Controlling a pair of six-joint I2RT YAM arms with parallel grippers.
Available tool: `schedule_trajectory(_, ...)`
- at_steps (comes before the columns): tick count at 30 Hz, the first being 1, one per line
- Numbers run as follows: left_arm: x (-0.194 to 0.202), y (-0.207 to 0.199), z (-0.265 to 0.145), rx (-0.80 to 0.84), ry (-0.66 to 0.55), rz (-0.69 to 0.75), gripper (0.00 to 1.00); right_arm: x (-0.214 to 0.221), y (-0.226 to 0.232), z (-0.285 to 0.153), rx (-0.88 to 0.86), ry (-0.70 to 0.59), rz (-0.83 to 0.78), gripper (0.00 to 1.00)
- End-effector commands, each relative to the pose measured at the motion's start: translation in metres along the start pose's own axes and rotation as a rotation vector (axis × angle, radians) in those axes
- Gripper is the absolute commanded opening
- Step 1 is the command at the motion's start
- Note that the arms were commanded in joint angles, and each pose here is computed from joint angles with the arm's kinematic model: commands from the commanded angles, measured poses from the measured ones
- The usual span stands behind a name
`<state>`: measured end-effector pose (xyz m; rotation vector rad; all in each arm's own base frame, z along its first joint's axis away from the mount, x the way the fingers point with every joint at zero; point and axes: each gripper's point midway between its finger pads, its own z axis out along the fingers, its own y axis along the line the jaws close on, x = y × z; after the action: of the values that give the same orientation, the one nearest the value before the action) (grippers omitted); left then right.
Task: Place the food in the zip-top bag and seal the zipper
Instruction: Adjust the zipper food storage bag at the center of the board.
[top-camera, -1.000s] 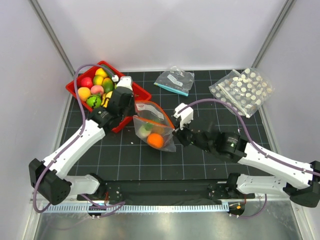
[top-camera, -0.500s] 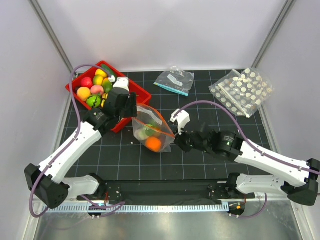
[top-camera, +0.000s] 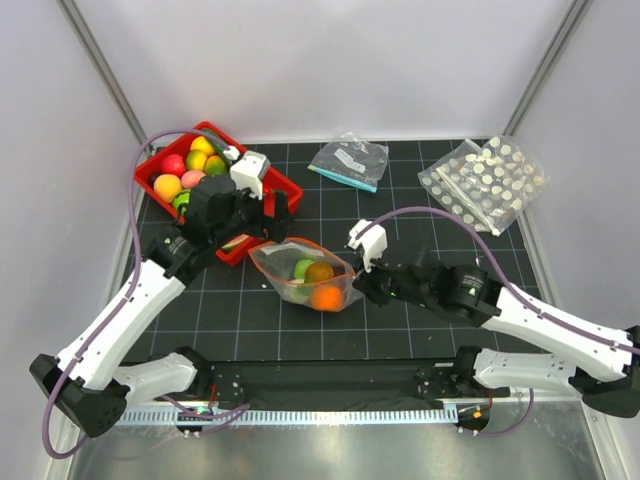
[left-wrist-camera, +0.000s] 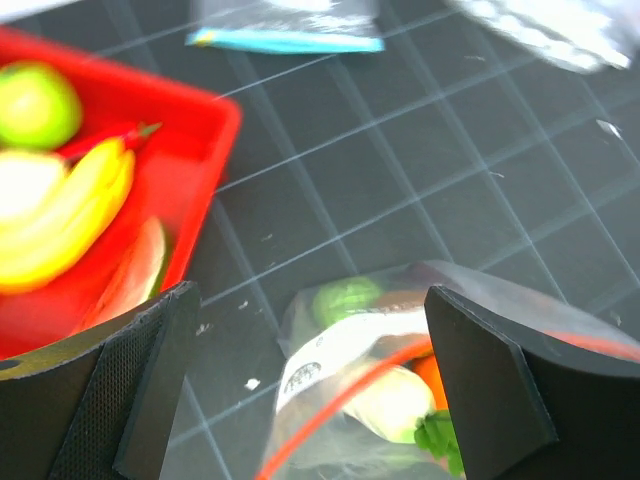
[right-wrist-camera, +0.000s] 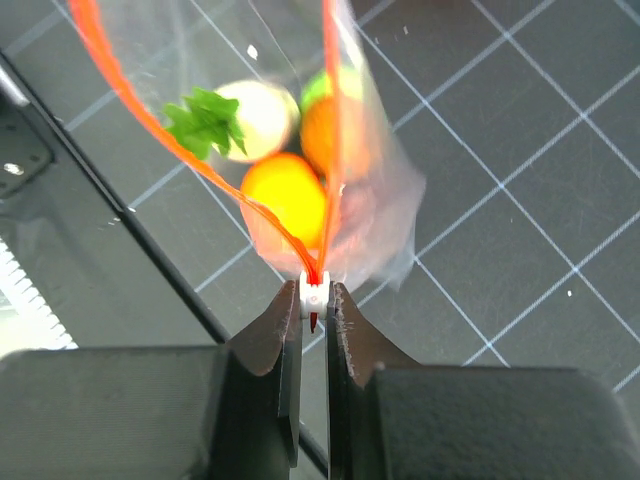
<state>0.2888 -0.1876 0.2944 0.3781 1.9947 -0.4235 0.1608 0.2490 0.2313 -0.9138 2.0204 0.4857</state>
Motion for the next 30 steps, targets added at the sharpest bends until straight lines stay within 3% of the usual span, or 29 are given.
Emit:
schedule_trajectory(1, -0.037, -0.052, -0.017, 0.317, -0.136, 0.154, 0.99, -0.027, 0.008, -0.017, -0.061, -0.120, -0.006, 0.01)
schedule_trajectory(6, -0.035, -0.105, -0.042, 0.685, -0.238, 0.369, 0.97, -0.030, 0.013, -0.024, -0.096, -0.126, -0.002, 0.01)
schedule_trajectory(11, -0.033, -0.142, -0.067, 0.984, -0.260, 0.437, 0.96, -0.031, 0.019, -0.029, -0.131, -0.114, -0.007, 0.01)
schedule_trajectory(15, -0.021, -0.155, -0.069, 1.131, -0.227, 0.452, 0.90, -0.032, 0.019, -0.033, -0.139, -0.129, -0.013, 0.01)
schedule_trajectory(21, 0.007, -0.170, -0.044, 1.218, -0.104, 0.425, 0.78, -0.032, 0.019, -0.036, -0.148, -0.135, -0.028, 0.01)
schedule_trajectory(30, 0.036, -0.185, -0.030, 1.238, -0.006, 0.547, 0.63, -0.034, 0.018, -0.035, -0.140, -0.140, -0.034, 0.01)
